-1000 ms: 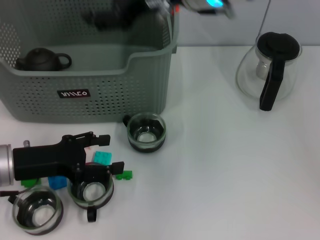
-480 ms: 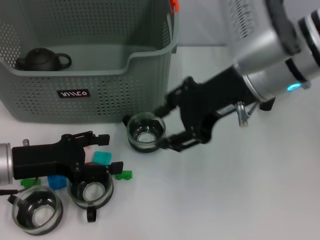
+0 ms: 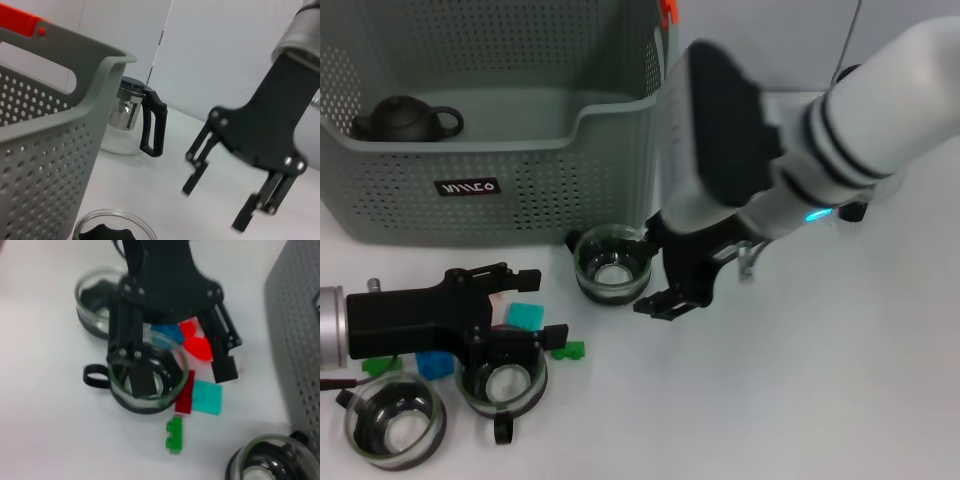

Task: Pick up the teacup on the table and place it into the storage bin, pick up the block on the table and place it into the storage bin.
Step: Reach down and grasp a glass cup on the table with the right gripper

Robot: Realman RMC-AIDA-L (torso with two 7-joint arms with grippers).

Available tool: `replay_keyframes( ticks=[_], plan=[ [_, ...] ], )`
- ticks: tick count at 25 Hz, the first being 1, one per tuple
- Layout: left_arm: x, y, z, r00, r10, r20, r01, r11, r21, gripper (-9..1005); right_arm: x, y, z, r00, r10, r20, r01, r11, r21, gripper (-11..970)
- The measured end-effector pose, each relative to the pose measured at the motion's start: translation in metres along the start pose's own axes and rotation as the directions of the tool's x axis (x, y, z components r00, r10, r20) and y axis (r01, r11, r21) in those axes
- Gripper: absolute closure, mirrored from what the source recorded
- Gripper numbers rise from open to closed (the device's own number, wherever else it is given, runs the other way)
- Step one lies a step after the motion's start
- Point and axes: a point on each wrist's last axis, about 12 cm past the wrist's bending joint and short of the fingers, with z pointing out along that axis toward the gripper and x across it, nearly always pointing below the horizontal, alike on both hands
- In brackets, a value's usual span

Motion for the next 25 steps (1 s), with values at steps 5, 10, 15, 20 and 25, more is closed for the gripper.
replay_keyframes(
  ticks=[5,10,15,20,25],
  plan=[
    [0.000,0.000,0.001,1.000,0.001,-0.001,-0.001,1.000,0.001,152,-0.002,-0.009,0.029,0.999,-0.010,-0.050,0.012,1.000,0.027,343],
    [0.000,0.000,0.001,1.000,0.000,-0.002,0.000,1.000,0.001,153,-0.002,-0.016,0.048,0.996,-0.014,-0.085,0.021,0.997,0.072,347],
    [0.000,0.000,0.001,1.000,0.002,0.001,-0.002,1.000,-0.003,155,-0.005,-0.014,0.059,0.997,-0.026,-0.071,0.031,0.996,0.082,351],
    [0.001,0.000,0.001,1.000,0.003,0.002,-0.003,1.000,-0.004,157,-0.005,-0.010,0.067,0.996,-0.035,-0.077,0.042,0.995,0.087,355],
    [0.001,0.000,0.001,1.000,0.005,0.001,-0.005,1.000,-0.005,158,-0.001,-0.007,0.074,0.997,-0.014,-0.074,0.020,0.997,0.073,359]
  ],
)
